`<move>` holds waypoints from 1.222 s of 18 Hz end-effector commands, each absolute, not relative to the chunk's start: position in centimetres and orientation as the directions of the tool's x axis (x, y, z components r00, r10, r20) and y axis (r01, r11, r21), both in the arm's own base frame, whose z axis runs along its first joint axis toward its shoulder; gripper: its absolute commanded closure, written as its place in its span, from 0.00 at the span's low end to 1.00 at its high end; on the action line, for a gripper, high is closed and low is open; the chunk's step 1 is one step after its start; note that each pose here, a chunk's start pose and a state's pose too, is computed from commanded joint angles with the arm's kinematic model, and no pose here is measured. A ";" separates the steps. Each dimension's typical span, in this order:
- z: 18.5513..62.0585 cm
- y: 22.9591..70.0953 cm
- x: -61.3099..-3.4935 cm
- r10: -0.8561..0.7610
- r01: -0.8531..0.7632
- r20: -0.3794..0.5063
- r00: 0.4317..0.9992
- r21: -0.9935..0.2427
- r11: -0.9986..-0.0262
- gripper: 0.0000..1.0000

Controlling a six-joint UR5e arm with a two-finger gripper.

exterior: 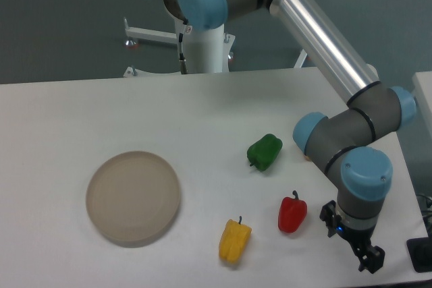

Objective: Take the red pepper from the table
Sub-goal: 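Move the gripper over the red bell pepper, then lower the open gripper around the red bell pepper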

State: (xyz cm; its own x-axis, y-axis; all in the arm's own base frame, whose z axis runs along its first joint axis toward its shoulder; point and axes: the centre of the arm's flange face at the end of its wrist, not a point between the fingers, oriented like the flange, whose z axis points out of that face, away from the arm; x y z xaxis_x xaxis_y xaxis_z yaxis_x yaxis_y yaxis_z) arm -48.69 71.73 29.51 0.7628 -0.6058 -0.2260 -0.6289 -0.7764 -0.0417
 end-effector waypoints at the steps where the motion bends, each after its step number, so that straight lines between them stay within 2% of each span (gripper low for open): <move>1: 29.9 71.4 -48.0 -0.593 -0.616 -0.216 0.776 -0.057 -0.785 0.00; 6: 31.1 69.2 -43.8 -0.464 -0.478 -0.143 0.874 -0.084 -0.875 0.00; 10: 30.2 67.1 -41.9 -0.280 -0.285 -0.065 0.958 -0.110 -0.952 0.00; 17: 28.9 66.0 -41.7 -0.213 -0.215 -0.033 0.977 -0.105 -0.971 0.00; 22: 29.1 65.8 -42.5 -0.147 -0.154 -0.064 0.987 -0.138 -0.978 0.00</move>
State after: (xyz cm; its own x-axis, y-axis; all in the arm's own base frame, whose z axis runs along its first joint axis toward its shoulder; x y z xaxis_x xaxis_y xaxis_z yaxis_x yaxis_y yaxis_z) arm -42.51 65.83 29.07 0.9871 -0.1467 -0.0642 -0.1543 -0.9783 -0.1381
